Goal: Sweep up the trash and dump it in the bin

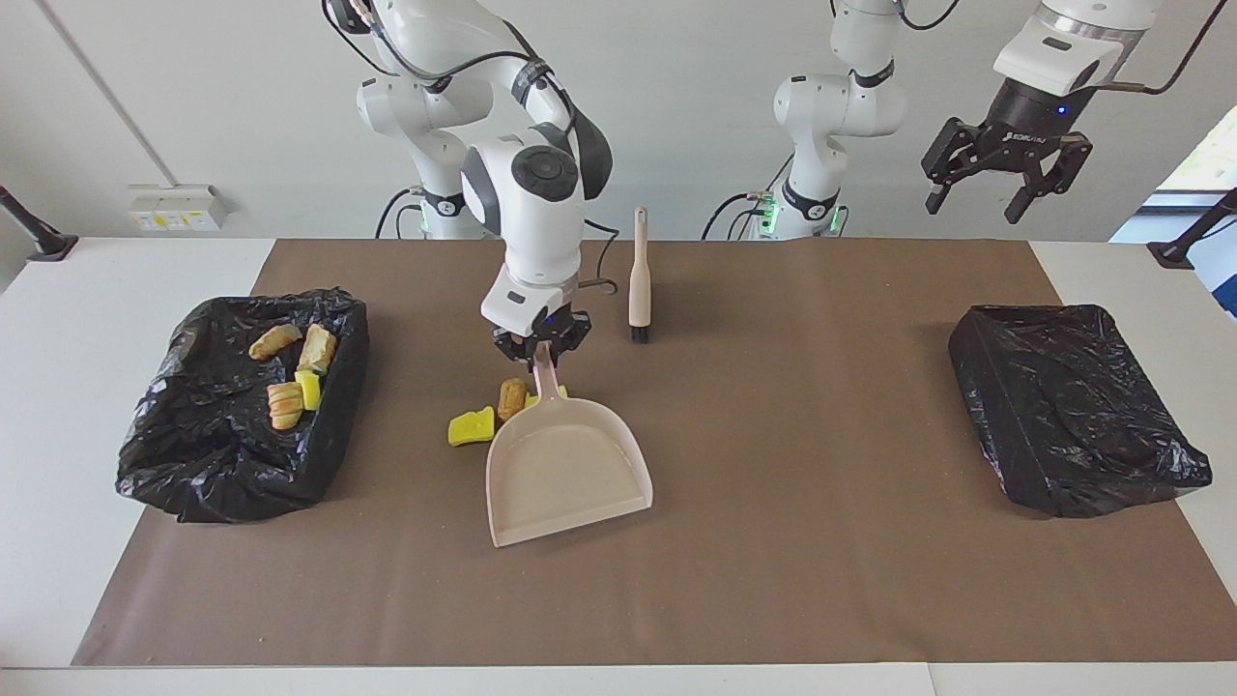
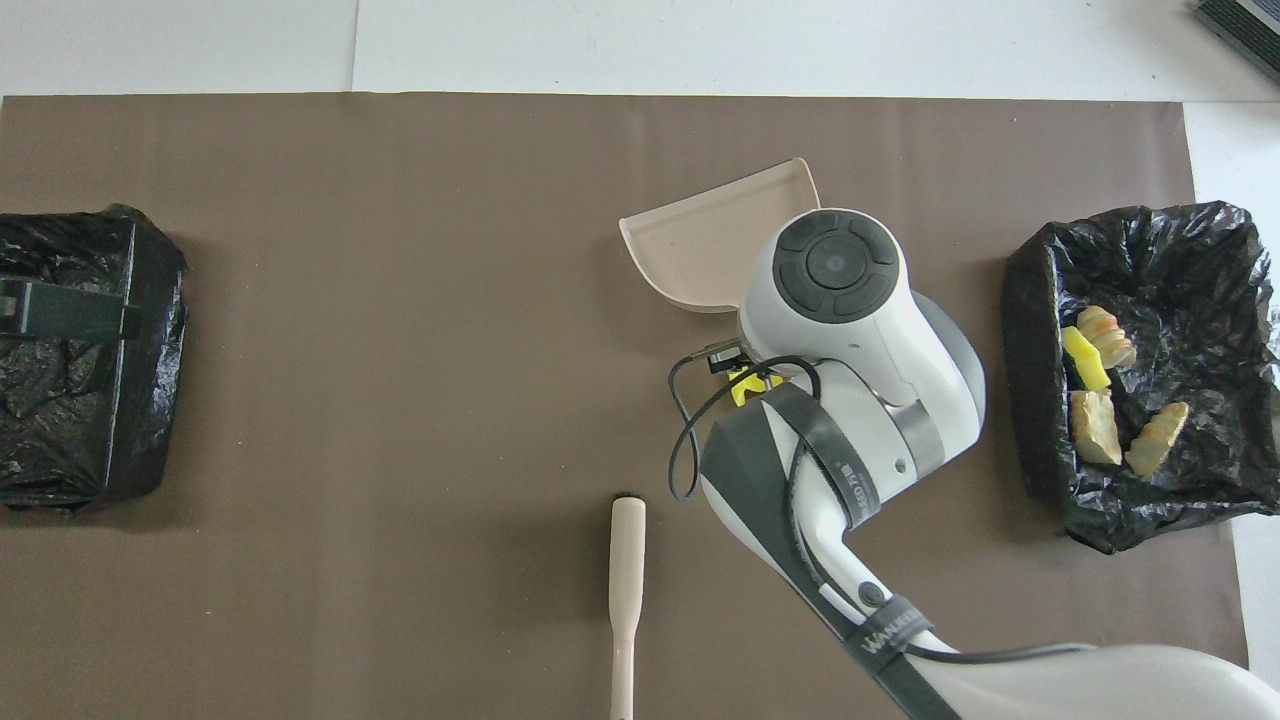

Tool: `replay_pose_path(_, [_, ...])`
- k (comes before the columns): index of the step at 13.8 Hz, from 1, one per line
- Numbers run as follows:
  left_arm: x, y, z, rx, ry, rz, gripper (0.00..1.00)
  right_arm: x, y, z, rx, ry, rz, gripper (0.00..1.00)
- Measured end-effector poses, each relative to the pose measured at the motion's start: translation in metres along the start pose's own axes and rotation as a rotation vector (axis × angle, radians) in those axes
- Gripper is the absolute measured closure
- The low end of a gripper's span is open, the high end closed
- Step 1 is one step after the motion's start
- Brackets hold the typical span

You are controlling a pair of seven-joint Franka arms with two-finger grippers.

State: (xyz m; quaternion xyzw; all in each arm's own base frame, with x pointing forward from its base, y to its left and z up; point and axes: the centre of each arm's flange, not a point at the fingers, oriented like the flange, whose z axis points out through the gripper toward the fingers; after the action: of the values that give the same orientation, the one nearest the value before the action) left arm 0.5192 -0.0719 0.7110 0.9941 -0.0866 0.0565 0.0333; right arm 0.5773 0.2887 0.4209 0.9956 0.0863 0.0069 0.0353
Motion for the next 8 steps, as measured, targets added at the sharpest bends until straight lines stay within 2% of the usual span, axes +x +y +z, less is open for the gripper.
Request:
replay_pose_path(4, [-0.002,0.003,-0.001,-0.001,-0.012,0.012,0.0,0.014,-0.092,0.04,0.067,0.031,0.158,0.67])
replay_pose_path(8, [-0.003,0.001,-0.001,-0.001,-0.017,0.008,0.0,0.012,-0.133,0.059,0.13,0.067,0.214,0.67])
